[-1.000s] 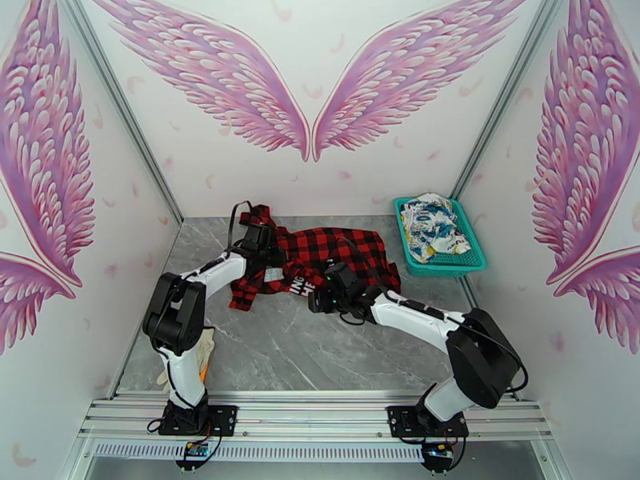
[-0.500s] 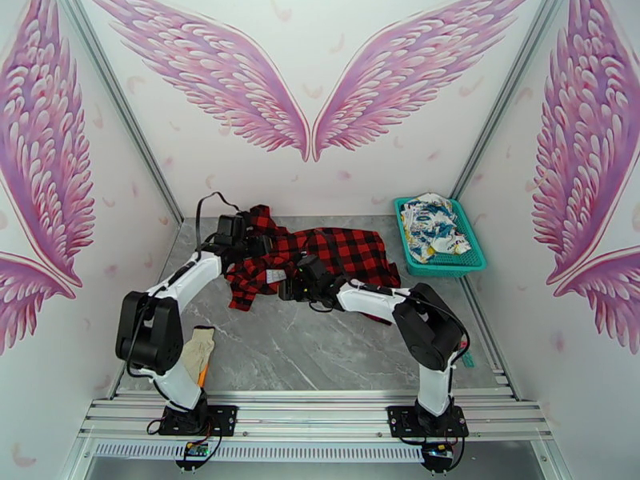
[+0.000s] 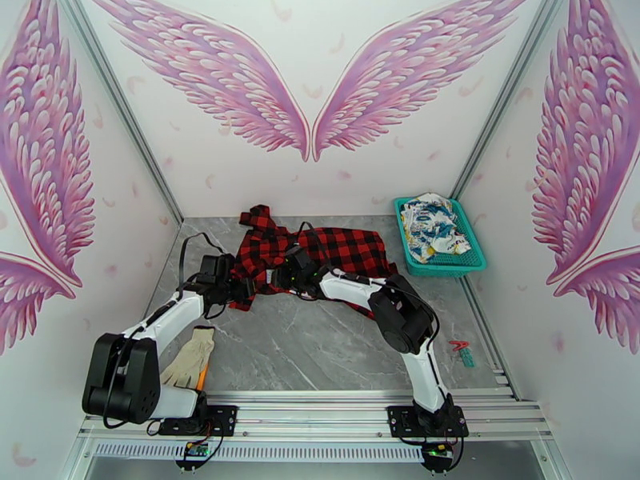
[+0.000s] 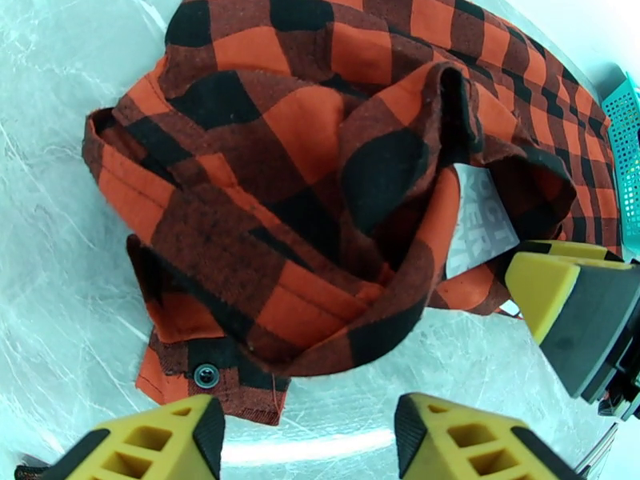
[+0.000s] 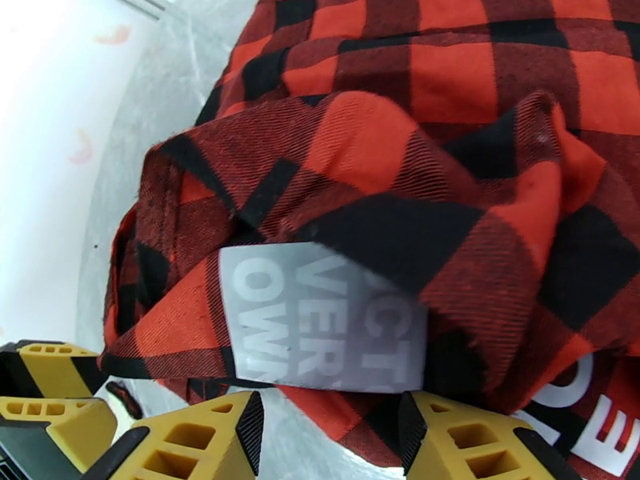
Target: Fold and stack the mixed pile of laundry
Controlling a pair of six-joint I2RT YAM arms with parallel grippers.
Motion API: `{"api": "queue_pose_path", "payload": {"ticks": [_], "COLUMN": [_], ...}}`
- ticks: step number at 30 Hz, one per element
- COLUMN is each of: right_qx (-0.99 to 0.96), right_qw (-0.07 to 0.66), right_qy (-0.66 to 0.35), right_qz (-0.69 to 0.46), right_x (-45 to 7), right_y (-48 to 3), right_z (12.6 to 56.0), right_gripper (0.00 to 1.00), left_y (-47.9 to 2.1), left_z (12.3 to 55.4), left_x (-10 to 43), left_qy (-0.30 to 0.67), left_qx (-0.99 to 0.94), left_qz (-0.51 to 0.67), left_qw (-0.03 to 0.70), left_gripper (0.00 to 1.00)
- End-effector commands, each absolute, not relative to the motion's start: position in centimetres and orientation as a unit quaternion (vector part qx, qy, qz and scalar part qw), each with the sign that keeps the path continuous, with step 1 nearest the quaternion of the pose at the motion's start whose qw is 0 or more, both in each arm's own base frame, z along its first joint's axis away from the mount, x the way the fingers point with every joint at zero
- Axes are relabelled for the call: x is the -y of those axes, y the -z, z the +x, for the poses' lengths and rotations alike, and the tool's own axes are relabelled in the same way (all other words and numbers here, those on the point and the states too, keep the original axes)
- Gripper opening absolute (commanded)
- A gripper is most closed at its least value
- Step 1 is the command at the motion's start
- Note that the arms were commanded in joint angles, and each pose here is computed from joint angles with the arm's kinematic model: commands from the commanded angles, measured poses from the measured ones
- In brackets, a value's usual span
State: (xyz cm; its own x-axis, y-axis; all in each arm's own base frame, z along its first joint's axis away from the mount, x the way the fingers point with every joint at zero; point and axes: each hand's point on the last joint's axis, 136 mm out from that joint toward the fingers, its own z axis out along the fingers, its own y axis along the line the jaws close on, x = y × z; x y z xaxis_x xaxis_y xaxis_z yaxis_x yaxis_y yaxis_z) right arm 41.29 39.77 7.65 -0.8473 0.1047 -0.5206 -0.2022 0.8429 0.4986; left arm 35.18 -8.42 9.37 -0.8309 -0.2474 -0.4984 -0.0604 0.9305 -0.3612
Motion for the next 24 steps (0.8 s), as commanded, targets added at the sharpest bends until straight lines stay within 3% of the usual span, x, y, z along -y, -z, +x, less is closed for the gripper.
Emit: {"api": "queue_pose_path", "payload": {"ticks": [1, 7, 14, 20, 24], "right_qx": [-0.931, -0.922, -0.9, -0.895, -0.885], "right_qw": [0.283, 0.274, 0.288, 0.289, 0.296], "right_qy": [-0.23, -0.272, -0.327, -0.341, -0.359], "right_qz": [0.011, 0.004, -0.001, -0.006, -0.017], "right_x": [-37.1, -37.7, -39.4, -40.6, -41.3], "right_y": [-7.4, -7.1, -7.6, -7.8, -9.2], "right_z": [41.3, 40.6, 42.8, 44.9, 45.3], "right_gripper": [0.56, 0.57, 0.52, 0.42, 0.29], "left_y": [-10.0, -9.3, -9.2, -8.9, -9.0], "left_z": [35.7, 37.0, 37.9, 38.1, 38.4], "left_x": [8.2, 7.9, 8.0, 8.1, 7.9], "left_qy": [0.173, 0.173, 0.178, 0.181, 0.181], "left_qx": [-0.933, -0.932, -0.932, -0.932, -0.931], "left_qz": [-0.09, -0.097, -0.096, -0.093, -0.093], "left_qw": [0.301, 0.302, 0.302, 0.299, 0.302], "left_gripper": [0.61, 0.57, 0.56, 0.55, 0.53]}}
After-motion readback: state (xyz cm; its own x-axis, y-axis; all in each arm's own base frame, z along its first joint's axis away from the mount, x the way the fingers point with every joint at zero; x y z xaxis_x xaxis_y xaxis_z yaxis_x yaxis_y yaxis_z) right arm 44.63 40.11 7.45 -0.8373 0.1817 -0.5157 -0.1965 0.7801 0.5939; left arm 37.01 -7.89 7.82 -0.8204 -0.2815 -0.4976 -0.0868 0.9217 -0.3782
